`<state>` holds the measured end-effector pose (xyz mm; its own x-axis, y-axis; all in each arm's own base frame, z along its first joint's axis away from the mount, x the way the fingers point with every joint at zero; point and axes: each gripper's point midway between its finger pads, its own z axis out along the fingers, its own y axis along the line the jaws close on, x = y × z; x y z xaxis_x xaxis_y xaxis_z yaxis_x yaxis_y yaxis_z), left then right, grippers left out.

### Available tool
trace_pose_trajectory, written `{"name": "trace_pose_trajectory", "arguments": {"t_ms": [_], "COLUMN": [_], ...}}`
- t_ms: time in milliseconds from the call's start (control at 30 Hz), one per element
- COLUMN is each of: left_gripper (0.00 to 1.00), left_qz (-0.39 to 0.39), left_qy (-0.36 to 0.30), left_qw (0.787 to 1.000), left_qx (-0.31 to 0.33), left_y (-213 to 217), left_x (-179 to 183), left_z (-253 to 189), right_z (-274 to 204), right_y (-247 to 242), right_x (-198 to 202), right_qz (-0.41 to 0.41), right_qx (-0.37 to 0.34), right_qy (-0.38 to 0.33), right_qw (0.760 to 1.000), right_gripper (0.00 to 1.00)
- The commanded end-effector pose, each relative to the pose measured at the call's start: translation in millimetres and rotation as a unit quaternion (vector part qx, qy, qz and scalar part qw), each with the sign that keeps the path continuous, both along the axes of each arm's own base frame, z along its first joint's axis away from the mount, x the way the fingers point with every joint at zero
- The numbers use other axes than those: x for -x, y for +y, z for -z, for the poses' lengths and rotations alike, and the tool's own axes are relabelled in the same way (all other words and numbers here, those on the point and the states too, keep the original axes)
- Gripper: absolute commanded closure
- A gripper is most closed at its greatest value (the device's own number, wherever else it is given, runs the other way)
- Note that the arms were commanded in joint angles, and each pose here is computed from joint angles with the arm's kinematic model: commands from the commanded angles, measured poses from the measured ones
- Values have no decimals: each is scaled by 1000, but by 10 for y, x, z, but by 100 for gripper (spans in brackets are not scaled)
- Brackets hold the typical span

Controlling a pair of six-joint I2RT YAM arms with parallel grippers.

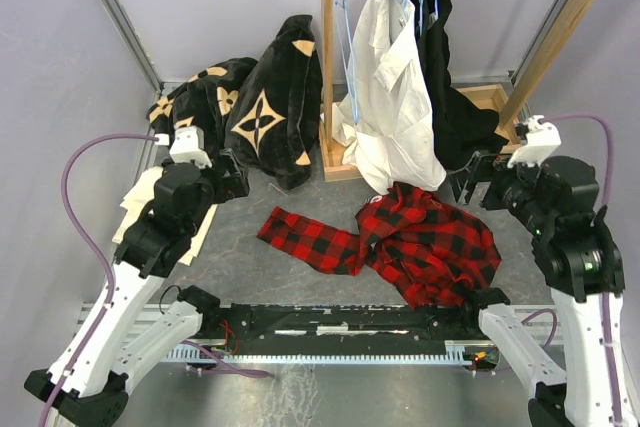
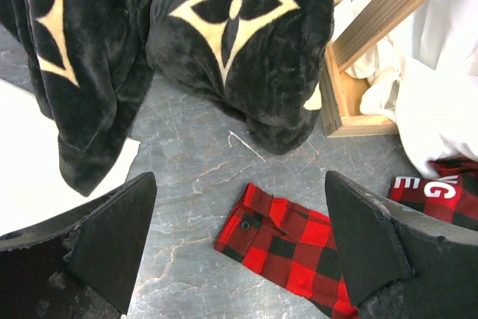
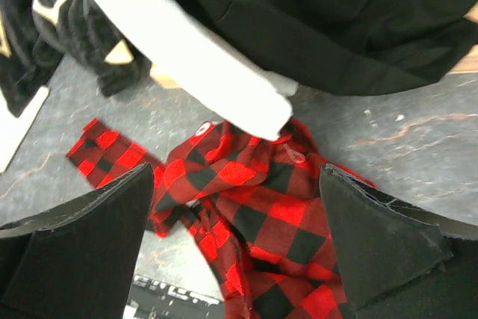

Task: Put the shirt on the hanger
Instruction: Adjust the shirt at the center of the board.

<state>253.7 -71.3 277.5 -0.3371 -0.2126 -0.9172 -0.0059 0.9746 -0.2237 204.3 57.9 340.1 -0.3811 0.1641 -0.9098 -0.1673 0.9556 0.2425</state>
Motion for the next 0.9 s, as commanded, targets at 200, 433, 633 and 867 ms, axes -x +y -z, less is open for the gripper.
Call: {"name": "trace_pose_trajectory", "arguments": {"t_ms": [200, 433, 633, 867], "left_gripper": [1, 1, 1, 1], "left_qz": [9, -1, -5, -14], "left_qy": [-11, -3, 2, 8], "left_qw": [1000, 1000, 1000, 1000], "left_qx": [-6, -9, -1, -4], "left_y": [10, 51, 51, 92], "left_x": [26, 47, 59, 85], "left_z": [65, 122, 156, 186], "right_z": [247, 442, 729, 1189], "right_y": [451, 614, 831, 1047], "right_x": [59, 38, 60, 135], "right_qz": [-113, -119, -139, -149], "right_qx": [-60, -79, -30, 44], "right_qy": [70, 86, 111, 137], "right_qw": [989, 986, 984, 978], "right_gripper": [2, 3, 5, 9]}}
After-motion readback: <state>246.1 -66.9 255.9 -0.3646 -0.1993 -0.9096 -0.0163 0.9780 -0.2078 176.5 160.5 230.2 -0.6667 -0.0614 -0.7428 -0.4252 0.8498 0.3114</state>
